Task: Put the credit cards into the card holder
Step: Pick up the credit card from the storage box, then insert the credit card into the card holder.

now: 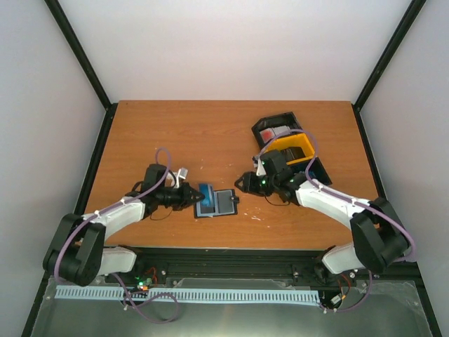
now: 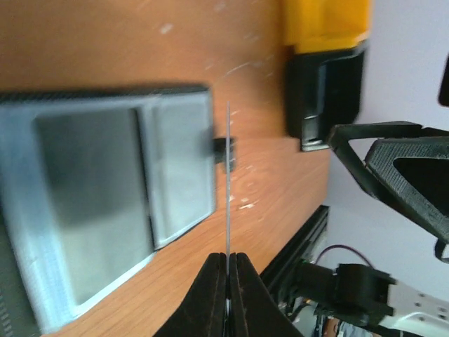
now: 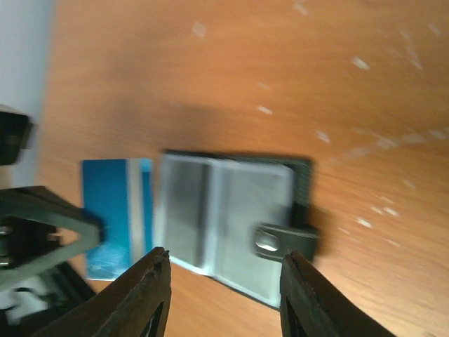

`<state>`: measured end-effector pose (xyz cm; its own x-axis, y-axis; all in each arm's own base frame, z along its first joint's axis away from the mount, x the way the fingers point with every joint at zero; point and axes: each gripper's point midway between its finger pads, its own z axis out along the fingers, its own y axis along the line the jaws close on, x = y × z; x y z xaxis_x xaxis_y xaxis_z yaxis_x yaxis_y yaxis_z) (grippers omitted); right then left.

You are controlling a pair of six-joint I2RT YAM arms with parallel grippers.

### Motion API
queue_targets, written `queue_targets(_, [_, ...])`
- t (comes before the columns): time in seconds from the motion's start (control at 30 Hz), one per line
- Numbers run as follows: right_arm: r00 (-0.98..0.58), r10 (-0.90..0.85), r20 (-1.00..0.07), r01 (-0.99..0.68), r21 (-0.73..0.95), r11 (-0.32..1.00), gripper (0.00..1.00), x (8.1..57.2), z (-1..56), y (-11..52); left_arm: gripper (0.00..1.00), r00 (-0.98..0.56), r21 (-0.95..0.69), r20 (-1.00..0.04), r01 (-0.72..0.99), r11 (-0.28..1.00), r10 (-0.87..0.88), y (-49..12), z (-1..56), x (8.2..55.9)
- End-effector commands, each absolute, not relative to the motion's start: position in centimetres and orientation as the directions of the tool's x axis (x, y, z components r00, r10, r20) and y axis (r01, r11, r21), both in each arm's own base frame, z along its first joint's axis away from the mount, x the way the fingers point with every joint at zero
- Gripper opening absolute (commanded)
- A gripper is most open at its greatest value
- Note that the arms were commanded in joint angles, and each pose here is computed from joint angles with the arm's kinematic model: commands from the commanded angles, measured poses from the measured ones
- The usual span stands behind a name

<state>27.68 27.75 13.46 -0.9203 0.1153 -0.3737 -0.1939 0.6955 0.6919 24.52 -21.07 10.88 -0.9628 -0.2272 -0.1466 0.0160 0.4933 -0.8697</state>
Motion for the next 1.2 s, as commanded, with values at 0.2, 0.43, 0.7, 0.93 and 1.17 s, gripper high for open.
queue_targets(0.2, [-0.954,-0.053,-0.295,-0.227,0.596,0.77,0.39,23.9,4.9,25.9,0.01,-0.958,-0.854,-0.086,-0.07,0.516,-0.272,-21.6,6.0,24.7])
queue_targets(0.43, [-0.949,-0.056,-0.309,-0.249,0.632,0.734,0.35,25.0,4.1,27.5,0.01,-0.959,-0.865,-0.095,-0.053,0.499,-0.267,-22.3,5.0,25.7])
queue_targets(0.7, [-0.958,-0.049,-0.283,-0.226,0.641,0.734,0.33,24.8,3.2,27.9,0.01,-0.968,-0.866,-0.137,0.014,0.501,-0.21,-23.0,4.6,24.9])
queue_targets(0.93, [-0.967,-0.048,-0.251,-0.205,0.649,0.732,0.32,24.4,2.5,28.3,0.01,-0.975,-0.875,-0.106,-0.002,0.484,-0.195,-22.9,4.0,23.5])
queue_targets(1.17, [-0.973,-0.059,-0.222,-0.193,0.65,0.735,0.31,24.1,2.0,28.3,0.01,-0.981,-0.883,-0.087,-0.005,0.469,-0.175,-23.2,3.6,23.3])
